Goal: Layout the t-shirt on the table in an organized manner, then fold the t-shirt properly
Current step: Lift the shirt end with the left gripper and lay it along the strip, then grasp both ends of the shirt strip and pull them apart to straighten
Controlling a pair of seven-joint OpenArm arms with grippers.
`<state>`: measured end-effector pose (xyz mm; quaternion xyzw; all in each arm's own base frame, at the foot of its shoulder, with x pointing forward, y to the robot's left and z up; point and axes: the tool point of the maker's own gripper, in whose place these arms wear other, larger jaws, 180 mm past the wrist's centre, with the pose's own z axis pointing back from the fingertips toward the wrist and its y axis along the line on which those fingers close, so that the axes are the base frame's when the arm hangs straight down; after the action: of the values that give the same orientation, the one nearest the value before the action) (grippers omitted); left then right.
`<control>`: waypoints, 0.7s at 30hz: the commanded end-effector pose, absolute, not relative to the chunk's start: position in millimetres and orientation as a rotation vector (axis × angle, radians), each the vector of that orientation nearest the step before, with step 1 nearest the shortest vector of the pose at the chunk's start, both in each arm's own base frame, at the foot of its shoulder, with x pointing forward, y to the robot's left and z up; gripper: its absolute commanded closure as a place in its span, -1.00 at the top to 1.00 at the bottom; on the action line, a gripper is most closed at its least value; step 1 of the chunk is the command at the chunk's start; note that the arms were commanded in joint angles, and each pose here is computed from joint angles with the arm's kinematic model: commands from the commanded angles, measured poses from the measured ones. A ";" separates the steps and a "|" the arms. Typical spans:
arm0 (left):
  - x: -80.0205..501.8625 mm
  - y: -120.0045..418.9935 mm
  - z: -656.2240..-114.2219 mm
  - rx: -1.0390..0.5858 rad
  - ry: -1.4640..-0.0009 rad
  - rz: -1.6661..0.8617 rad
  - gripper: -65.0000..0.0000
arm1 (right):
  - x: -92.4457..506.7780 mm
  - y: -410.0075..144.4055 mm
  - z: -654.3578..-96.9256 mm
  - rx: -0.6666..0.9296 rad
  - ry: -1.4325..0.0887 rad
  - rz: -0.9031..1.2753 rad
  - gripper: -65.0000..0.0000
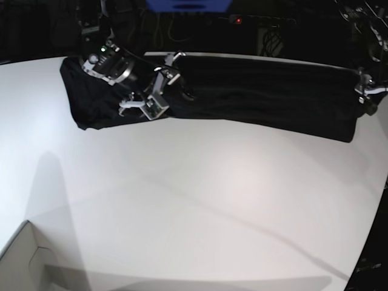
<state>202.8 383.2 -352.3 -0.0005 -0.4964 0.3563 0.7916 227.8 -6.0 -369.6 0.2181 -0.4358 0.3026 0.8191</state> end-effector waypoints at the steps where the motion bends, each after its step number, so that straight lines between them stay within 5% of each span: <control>1: 208.6 387.1 -344.3 0.003 -1.100 0.754 0.21 | 232.5 -5.1 -357.6 0.481 -0.976 0.634 0.14; 14: 212.2 391.6 -368.6 -0.026 -1.031 0.758 0.23 | 238.4 -76.3 -390.3 0.348 -0.909 0.460 0.15; 21: 214.6 396.8 -363.5 -0.013 -1.037 0.741 0.74 | 238.0 -129.9 -399.4 0.245 -0.893 0.348 0.15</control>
<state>209.2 392.2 -375.8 -0.0100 -0.4671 0.3556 0.8095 231.1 -132.4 -410.5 0.1107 -0.4057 0.1672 0.8918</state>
